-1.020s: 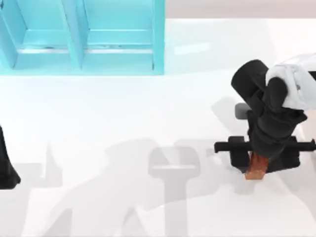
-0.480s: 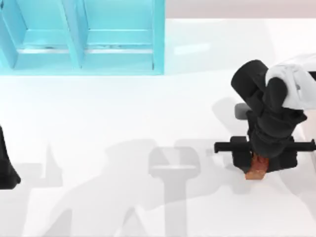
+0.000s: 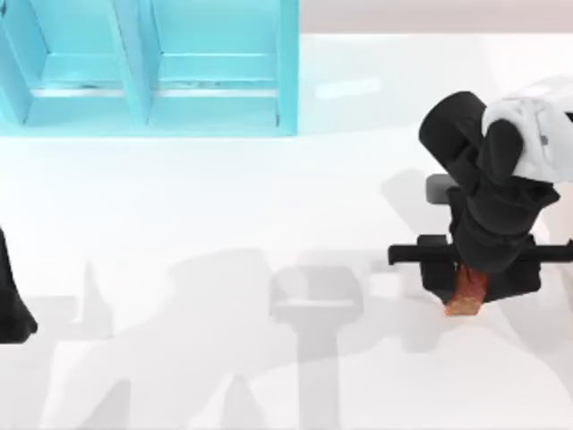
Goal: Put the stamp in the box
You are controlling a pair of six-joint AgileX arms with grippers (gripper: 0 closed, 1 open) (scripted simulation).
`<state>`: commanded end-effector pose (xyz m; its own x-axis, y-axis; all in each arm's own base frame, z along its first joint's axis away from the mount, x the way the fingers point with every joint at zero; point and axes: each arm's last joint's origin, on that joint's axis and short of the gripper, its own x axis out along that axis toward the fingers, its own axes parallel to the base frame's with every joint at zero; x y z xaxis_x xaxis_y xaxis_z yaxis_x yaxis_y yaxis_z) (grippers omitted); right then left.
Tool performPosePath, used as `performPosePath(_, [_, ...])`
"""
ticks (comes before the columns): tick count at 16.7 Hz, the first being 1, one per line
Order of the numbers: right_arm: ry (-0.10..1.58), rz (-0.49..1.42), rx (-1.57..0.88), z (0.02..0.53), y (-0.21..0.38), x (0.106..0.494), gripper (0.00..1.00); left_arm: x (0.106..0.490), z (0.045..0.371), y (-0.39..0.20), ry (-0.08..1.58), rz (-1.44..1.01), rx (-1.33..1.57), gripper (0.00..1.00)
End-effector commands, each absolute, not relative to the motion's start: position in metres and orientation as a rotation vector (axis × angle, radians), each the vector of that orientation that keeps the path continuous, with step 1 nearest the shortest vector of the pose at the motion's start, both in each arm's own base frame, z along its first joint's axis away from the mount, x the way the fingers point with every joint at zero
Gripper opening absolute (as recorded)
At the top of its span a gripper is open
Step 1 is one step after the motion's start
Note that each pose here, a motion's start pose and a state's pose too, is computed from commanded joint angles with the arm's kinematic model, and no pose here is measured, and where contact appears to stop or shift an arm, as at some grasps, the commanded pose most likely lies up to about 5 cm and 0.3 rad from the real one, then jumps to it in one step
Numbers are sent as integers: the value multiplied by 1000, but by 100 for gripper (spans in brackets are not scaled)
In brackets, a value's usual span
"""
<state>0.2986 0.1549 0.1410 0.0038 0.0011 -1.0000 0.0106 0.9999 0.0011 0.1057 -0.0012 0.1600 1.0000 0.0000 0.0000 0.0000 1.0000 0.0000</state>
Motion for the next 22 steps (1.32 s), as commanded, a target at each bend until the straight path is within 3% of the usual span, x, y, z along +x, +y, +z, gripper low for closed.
performPosePath(7, [1574, -12, 8, 217, 153, 296, 0, 106, 160, -1, 0, 0, 0, 100])
performPosePath(15, [1576, -11, 7, 222, 143, 302, 0, 106, 160, -1, 0, 0, 0, 100])
performPosePath(18, [1583, -12, 7, 228, 106, 324, 0, 106, 160, -1, 0, 0, 0, 100])
performPosePath(22, [1603, -10, 7, 237, 13, 347, 0, 106, 160, -1, 0, 0, 0, 100])
